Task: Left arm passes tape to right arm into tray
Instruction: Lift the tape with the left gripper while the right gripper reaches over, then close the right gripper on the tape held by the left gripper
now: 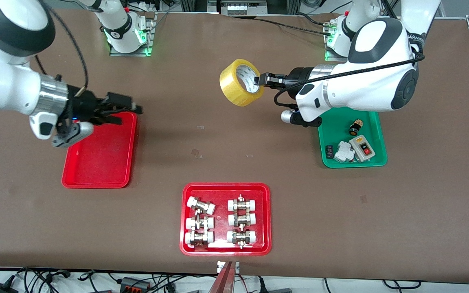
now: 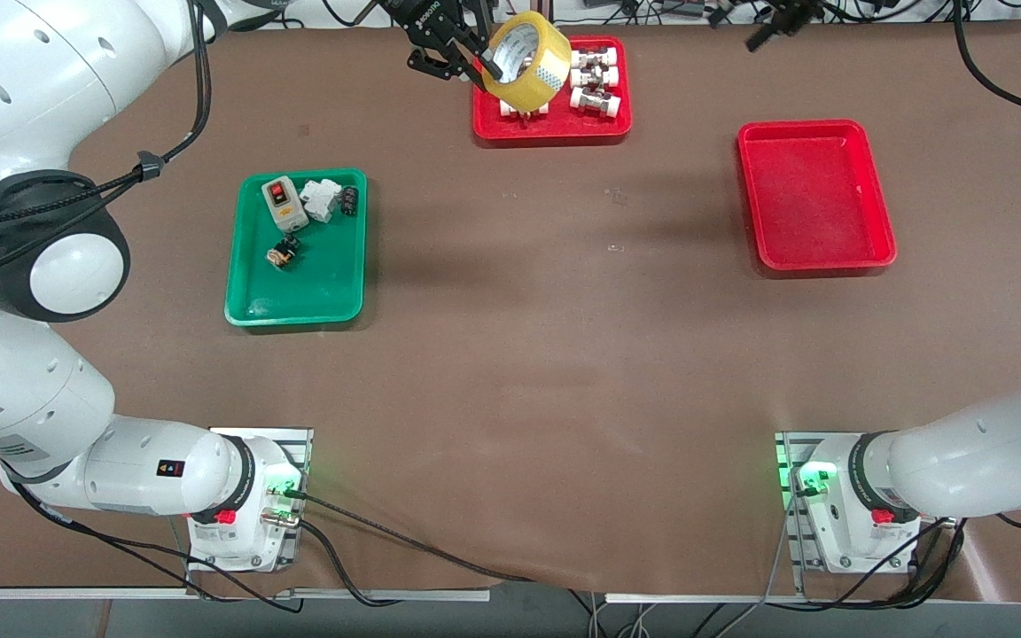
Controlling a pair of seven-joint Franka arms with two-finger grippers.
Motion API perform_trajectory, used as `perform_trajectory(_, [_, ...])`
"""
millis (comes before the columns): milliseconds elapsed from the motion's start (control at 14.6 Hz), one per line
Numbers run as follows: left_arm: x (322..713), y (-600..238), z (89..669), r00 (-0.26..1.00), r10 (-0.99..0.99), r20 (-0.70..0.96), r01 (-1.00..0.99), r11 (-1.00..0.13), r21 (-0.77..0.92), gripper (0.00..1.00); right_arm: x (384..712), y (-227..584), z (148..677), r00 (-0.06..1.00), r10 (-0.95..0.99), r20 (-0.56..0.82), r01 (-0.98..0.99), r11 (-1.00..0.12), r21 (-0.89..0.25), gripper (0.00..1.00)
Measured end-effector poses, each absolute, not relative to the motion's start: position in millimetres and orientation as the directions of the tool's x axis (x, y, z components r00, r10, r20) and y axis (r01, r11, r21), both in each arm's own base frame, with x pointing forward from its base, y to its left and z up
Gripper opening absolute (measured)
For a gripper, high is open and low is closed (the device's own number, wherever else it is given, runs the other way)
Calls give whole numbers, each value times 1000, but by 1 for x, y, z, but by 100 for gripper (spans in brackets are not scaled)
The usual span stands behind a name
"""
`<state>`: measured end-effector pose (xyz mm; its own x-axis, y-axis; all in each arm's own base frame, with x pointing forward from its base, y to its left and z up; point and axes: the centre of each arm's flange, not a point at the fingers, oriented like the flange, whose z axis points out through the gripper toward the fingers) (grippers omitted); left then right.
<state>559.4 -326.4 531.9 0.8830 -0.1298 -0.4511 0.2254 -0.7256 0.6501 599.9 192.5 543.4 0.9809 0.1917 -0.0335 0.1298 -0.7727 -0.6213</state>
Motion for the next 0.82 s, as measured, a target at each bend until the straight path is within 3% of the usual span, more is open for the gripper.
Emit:
perform_trajectory(343, [562, -324, 534, 885, -126, -447, 227, -723, 652, 21, 587, 302, 575, 989, 145, 14, 117, -730, -674, 100])
perform_trajectory(824, [565, -320, 534, 887, -118, -447, 232, -722, 652, 21, 544, 396, 595, 999, 23, -49, -17, -715, -699, 100])
